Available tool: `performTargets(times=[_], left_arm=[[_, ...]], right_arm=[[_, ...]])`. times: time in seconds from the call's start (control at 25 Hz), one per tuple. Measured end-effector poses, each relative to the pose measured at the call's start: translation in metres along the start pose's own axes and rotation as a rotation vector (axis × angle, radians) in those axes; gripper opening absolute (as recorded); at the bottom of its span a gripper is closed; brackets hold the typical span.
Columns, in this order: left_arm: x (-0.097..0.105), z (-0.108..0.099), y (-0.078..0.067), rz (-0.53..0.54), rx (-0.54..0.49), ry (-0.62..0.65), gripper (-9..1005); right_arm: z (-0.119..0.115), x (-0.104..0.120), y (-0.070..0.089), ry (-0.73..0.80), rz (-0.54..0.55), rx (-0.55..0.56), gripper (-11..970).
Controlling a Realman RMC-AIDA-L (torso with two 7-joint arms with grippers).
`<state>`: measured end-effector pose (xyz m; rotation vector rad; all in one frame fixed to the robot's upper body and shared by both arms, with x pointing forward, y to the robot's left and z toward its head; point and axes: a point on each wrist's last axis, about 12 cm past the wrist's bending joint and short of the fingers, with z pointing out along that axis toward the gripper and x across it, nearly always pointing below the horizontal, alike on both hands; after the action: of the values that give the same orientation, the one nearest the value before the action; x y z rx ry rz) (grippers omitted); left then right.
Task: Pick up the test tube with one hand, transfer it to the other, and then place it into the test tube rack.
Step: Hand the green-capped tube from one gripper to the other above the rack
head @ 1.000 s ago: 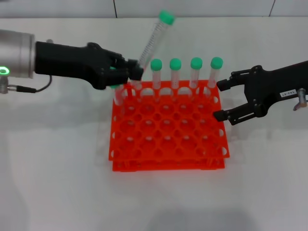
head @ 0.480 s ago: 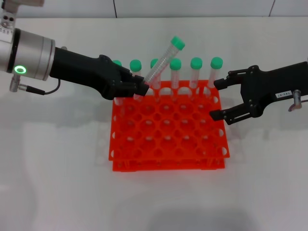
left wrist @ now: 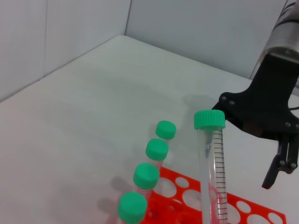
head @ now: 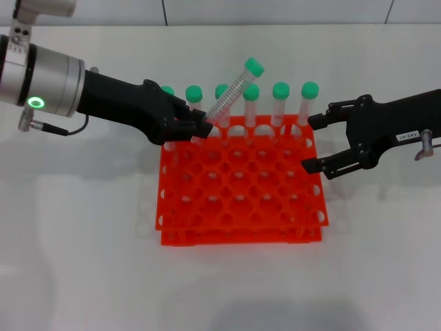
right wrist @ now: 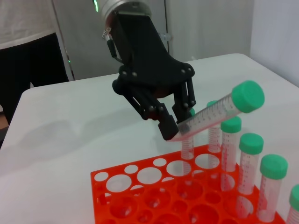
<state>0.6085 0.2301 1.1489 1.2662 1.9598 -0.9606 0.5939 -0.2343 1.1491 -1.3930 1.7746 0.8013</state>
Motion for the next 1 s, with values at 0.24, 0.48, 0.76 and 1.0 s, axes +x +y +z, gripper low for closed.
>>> performTargets(times=[0.24,0.48,0.76,1.0], left_arm=[[0.003,0.007,-0.003,0.053,0.006,-0.006,191],[0.012,0.011,-0.005,0.099,-0.012,-0.03,191],[0.016,0.011,-0.006,0.145,-0.025,-0.071,191],[0.016,0.012,-0.007,0.155,-0.017,-0.06,191]], right_arm=[[0.0,0.0,0.0,0.0,-0.003,0.001,855],[0.001,0.001,-0.001,-0.001,-0.001,0.014,855],[0.001,0.003,-0.002,-0.005,0.009,0.03,854],[-0.004,0.004,-0.006,-0.043,0.063,0.063,854]])
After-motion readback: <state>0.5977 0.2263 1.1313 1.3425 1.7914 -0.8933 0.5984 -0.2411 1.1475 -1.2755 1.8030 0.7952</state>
